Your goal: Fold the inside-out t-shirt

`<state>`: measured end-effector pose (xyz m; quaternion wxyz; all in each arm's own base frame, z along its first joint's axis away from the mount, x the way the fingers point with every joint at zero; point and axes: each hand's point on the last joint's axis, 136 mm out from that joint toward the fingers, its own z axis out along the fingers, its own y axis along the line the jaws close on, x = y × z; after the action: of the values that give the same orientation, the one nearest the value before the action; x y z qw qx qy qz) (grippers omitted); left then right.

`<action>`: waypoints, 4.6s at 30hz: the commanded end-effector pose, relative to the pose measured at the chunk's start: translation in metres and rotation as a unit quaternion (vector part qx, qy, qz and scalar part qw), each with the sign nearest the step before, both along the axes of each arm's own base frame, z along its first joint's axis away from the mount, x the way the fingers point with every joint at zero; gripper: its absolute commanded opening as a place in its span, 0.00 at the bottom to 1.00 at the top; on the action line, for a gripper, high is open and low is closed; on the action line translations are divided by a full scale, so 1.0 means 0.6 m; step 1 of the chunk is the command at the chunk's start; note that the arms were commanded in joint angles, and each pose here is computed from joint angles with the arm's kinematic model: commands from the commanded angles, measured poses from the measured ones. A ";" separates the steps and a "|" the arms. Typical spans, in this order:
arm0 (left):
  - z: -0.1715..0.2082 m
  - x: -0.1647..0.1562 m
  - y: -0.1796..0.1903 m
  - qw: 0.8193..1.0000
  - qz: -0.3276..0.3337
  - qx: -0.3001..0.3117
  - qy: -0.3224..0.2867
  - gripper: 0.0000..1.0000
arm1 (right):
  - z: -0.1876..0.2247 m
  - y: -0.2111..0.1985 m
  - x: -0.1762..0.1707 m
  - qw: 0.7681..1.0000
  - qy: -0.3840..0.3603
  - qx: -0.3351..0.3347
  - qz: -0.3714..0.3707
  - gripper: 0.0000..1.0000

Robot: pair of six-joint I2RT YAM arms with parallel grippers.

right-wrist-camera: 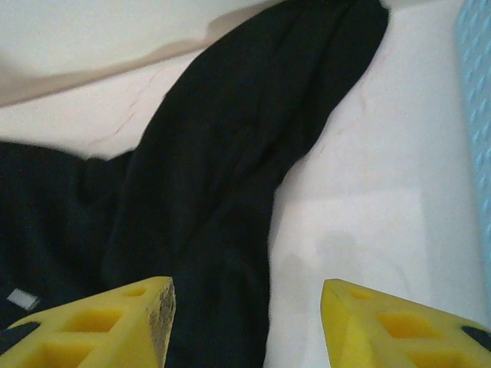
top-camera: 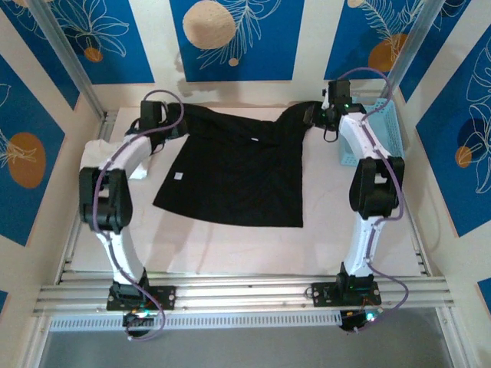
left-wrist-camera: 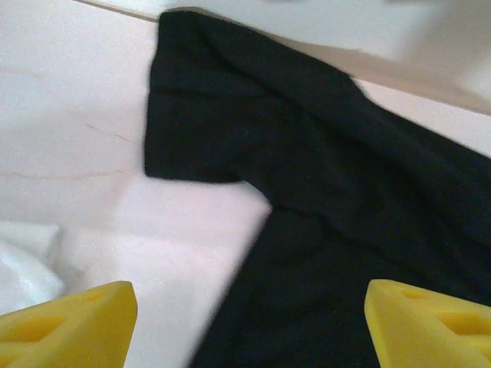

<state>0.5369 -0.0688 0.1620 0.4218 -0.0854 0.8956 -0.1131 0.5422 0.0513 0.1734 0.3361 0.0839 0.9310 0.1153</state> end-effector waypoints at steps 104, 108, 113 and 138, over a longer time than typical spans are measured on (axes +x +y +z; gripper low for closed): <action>0.728 -0.342 0.026 0.899 -0.041 -0.127 -0.418 0.00 | 0.716 0.040 -0.291 0.890 -0.431 0.121 0.084 0.00; 0.562 -0.362 -0.004 0.922 -0.061 -0.172 -0.340 0.00 | 0.594 0.042 -0.305 0.920 -0.361 0.133 0.076 0.00; 0.299 -0.405 -0.052 0.959 -0.089 -0.181 -0.201 0.00 | 0.368 0.064 -0.321 0.953 -0.227 0.188 0.068 0.00; -0.010 -0.471 -0.265 0.935 -0.328 0.066 -0.118 0.67 | -0.022 0.075 -0.346 0.979 0.078 0.180 0.051 0.07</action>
<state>0.2552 -0.1782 0.1369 0.4294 0.1346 0.8747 -0.1803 0.3371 0.0982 0.1415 0.2237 0.1190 0.9237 0.2873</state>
